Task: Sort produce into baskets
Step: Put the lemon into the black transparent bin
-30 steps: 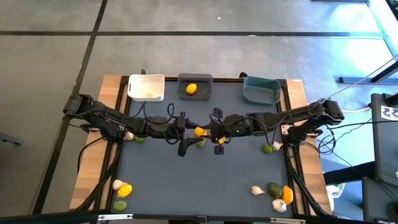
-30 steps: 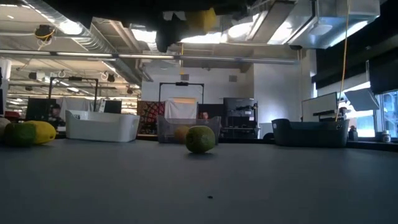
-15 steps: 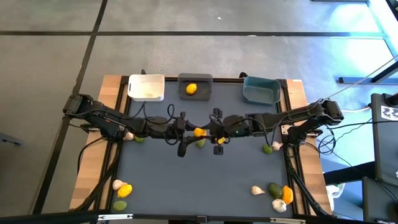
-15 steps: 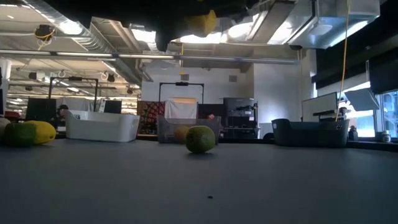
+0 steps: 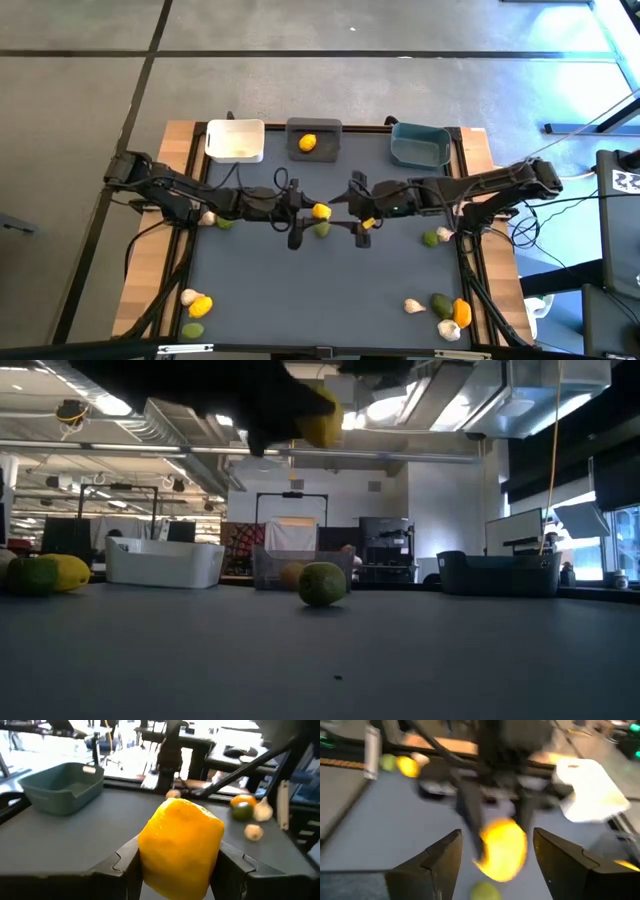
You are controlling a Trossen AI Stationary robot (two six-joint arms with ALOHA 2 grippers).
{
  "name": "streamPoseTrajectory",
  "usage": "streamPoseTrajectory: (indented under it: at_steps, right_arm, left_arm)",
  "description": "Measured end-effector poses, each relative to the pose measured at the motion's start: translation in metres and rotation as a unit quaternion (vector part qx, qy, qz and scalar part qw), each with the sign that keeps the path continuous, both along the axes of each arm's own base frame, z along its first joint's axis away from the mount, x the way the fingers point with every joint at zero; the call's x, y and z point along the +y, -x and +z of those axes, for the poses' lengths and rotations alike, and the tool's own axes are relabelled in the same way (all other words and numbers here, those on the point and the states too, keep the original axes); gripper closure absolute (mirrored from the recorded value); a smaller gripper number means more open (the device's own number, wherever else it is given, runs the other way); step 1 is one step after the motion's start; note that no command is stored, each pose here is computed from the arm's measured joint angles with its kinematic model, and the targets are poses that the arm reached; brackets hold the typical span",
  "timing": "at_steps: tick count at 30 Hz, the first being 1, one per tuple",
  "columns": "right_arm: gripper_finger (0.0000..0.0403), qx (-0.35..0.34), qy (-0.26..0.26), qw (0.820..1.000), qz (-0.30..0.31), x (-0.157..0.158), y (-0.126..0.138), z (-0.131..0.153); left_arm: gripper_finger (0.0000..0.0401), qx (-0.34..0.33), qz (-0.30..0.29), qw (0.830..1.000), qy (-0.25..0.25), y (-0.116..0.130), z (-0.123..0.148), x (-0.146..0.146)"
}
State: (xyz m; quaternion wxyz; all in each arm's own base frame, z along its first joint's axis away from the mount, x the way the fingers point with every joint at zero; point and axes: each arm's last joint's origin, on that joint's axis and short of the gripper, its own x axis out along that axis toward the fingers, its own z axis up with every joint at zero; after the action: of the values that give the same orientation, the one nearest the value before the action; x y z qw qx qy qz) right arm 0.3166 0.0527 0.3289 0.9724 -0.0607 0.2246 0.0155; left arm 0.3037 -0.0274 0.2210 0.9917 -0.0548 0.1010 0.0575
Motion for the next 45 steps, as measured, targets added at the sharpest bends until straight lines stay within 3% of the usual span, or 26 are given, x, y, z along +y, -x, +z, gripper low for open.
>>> streamPoseTrajectory:
  at_steps: [9,12,18,22,29,37,45]
  right_arm:
    - [0.0161,0.094,-0.027,0.995,-0.026,-0.006,0.030,0.000]
    - [0.0162,0.168,-0.042,0.983,-0.053,-0.008,0.040,-0.015]
    - [0.0162,0.237,-0.054,0.964,-0.104,-0.010,0.050,-0.065]
    - [0.0162,0.241,-0.039,0.960,-0.140,-0.014,0.057,-0.102]
    - [0.0162,0.232,-0.023,0.956,-0.178,-0.019,0.072,-0.146]
    - [0.0162,0.220,-0.021,0.955,-0.197,-0.021,0.077,-0.158]
    - [0.0162,0.213,-0.024,0.957,-0.196,-0.021,0.075,-0.157]
  left_arm:
    - [0.0234,0.007,0.037,0.999,0.000,0.001,0.001,0.013]
    - [0.0234,0.022,0.060,0.998,-0.002,0.001,-0.001,0.024]
    - [0.0233,0.040,0.107,0.994,-0.002,0.003,-0.005,0.052]
    - [0.0233,0.047,0.141,0.989,-0.004,0.006,-0.005,0.073]
    - [0.0233,0.118,0.206,0.971,-0.004,0.011,0.001,0.116]
    - [0.0233,0.171,0.273,0.947,0.008,0.017,0.005,0.163]
    - [0.0233,0.244,0.308,0.919,0.030,-0.002,-0.013,0.204]
